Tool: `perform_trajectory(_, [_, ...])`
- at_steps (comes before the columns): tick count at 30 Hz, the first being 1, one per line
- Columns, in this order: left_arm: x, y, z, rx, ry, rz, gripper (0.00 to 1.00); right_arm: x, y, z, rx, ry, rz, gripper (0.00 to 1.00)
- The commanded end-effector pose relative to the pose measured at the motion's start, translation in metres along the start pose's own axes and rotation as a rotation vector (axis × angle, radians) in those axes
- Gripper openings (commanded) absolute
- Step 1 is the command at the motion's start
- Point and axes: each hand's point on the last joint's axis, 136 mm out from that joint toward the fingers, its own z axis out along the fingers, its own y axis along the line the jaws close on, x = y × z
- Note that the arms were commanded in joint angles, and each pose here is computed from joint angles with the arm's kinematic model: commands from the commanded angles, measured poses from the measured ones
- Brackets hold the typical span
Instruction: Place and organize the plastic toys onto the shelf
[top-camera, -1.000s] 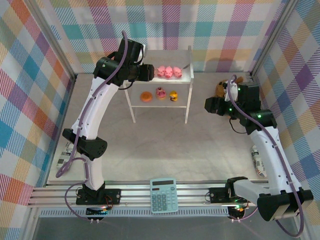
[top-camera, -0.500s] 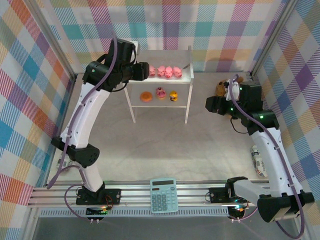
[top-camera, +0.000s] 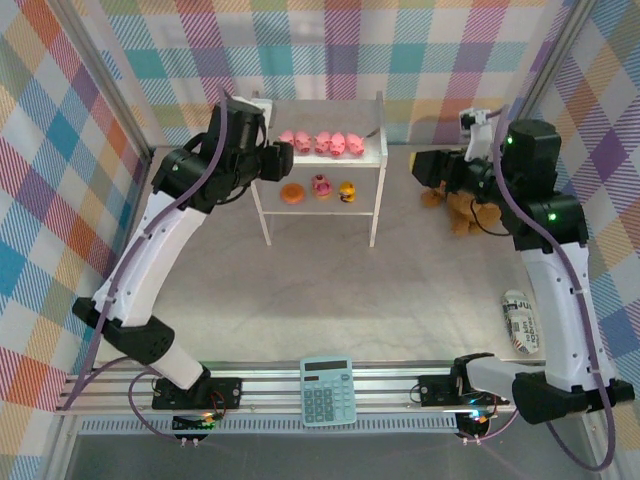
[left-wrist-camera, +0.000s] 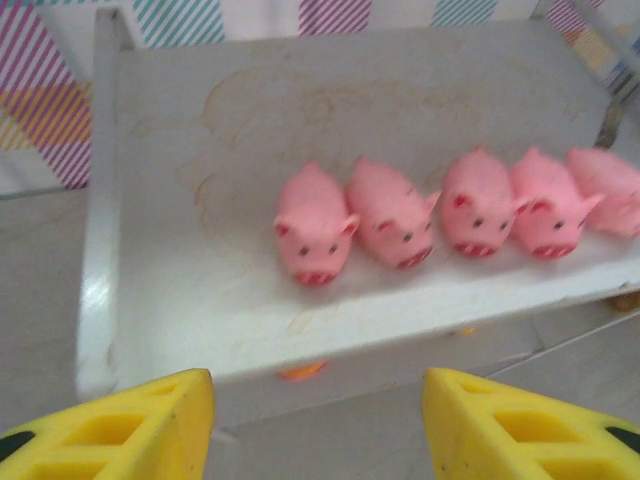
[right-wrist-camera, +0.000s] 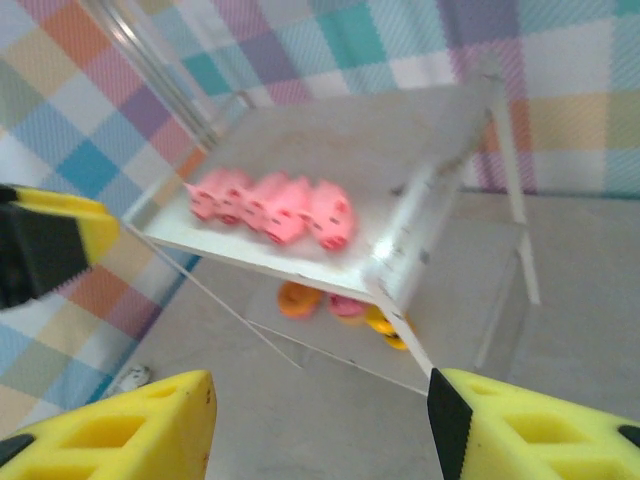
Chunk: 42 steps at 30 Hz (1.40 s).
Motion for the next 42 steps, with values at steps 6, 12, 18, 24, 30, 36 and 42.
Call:
perform_trajectory(6, [0.005,0.018,-0.031,-0.008,-0.078,-0.011,0.59,0.003,0.07,0.04,-0.276,0.131,-0.011,0.59])
perform_trajectory(12, [0.012,0.037,-0.038,-0.016,-0.084,-0.043,0.6,0.022,0.093,0.075,-0.282,0.243,-0.077,0.59])
perform_trajectory(18, [0.016,0.043,-0.033,-0.007,-0.081,-0.059,0.61,0.032,0.098,0.106,-0.236,0.304,-0.114,0.59])
perform_trajectory(24, [0.018,0.047,-0.029,0.006,-0.082,-0.074,0.61,0.036,0.092,0.127,-0.171,0.324,-0.138,0.59])
perform_trajectory(30, [0.02,0.053,-0.024,0.017,-0.078,-0.09,0.62,0.042,0.088,0.145,-0.138,0.353,-0.144,0.59])
perform_trajectory(36, [0.021,0.06,-0.023,0.021,-0.077,-0.106,0.61,0.047,0.082,0.159,-0.104,0.371,-0.148,0.59])
perform_trajectory(42, [0.021,0.066,-0.022,0.022,-0.084,-0.116,0.62,0.049,0.079,0.165,-0.081,0.378,-0.155,0.59])
